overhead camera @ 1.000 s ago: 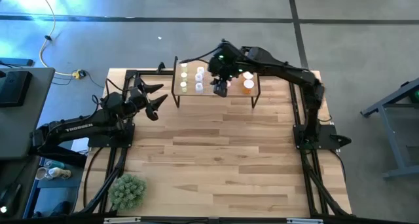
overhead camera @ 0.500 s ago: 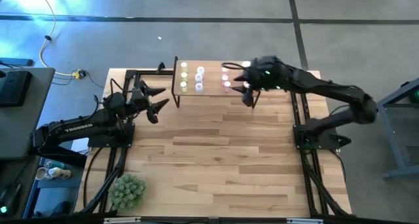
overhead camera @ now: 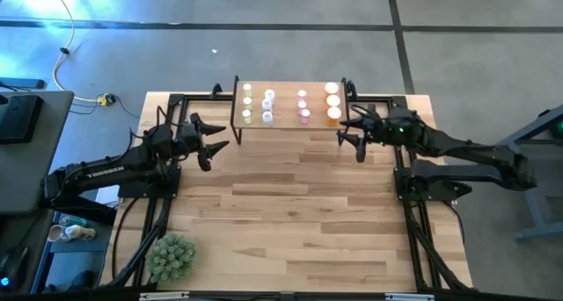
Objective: Pick and place medicine bottles onto shelf by color
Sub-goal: Return to Home Position
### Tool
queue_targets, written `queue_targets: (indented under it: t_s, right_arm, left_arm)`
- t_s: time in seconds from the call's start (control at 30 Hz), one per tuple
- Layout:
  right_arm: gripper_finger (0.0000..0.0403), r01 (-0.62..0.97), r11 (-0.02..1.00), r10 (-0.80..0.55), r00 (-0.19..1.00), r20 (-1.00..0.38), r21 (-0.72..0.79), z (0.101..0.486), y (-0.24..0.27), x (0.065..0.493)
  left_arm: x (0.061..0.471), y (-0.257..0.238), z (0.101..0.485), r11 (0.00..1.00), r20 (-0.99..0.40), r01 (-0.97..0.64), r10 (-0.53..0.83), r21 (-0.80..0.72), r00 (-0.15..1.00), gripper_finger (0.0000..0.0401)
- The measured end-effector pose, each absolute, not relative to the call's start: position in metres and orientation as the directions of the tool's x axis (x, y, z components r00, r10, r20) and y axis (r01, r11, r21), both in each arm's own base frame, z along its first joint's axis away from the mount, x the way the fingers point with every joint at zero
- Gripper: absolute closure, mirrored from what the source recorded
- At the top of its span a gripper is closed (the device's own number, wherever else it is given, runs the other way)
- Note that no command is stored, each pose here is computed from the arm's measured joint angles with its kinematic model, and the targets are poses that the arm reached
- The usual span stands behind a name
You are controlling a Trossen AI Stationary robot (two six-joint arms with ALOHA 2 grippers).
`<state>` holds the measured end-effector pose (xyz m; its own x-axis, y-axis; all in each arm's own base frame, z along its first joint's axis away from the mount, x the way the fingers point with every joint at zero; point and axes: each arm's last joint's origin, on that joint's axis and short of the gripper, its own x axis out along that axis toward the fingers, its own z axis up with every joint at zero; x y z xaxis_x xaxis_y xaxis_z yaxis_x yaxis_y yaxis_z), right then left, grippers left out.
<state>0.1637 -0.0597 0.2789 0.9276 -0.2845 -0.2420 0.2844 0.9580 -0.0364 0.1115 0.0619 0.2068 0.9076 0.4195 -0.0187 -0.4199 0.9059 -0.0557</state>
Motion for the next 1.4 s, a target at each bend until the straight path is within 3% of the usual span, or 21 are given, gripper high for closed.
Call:
queue_targets:
  t_s: [0.53, 0.87, 1.03, 1.23, 1.4]
  right_arm:
    - [0.0233, 0.293, 0.956, -0.291, 0.955, -0.062, 0.022, 0.23, -0.039, 0.109]
    - [0.0233, 0.292, 0.954, -0.29, 0.956, -0.036, 0.073, 0.187, -0.034, 0.097]
    - [0.0233, 0.292, 0.952, -0.292, 0.956, -0.011, 0.09, 0.166, -0.033, 0.094]
    - [0.0233, 0.275, 0.955, -0.278, 0.96, 0.013, 0.106, 0.17, -0.032, 0.091]
    - [0.0233, 0.332, 0.931, -0.336, 0.942, 0.005, 0.152, 0.169, -0.033, 0.091]
  left_arm:
    - [0.102, 0.045, 0.175, 0.931, 0.065, -0.332, 0.344, -0.151, 0.937, 0.0162]
    - [0.097, 0.035, 0.182, 0.956, 0.146, -0.269, 0.285, -0.119, 0.947, 0.0162]
    - [0.095, 0.034, 0.185, 0.935, 0.179, -0.333, 0.351, -0.122, 0.919, 0.0162]
    - [0.09, 0.032, 0.187, 0.913, 0.209, -0.398, 0.409, -0.094, 0.888, 0.0162]
    - [0.09, 0.033, 0.179, 0.883, 0.128, -0.462, 0.468, -0.077, 0.874, 0.0162]
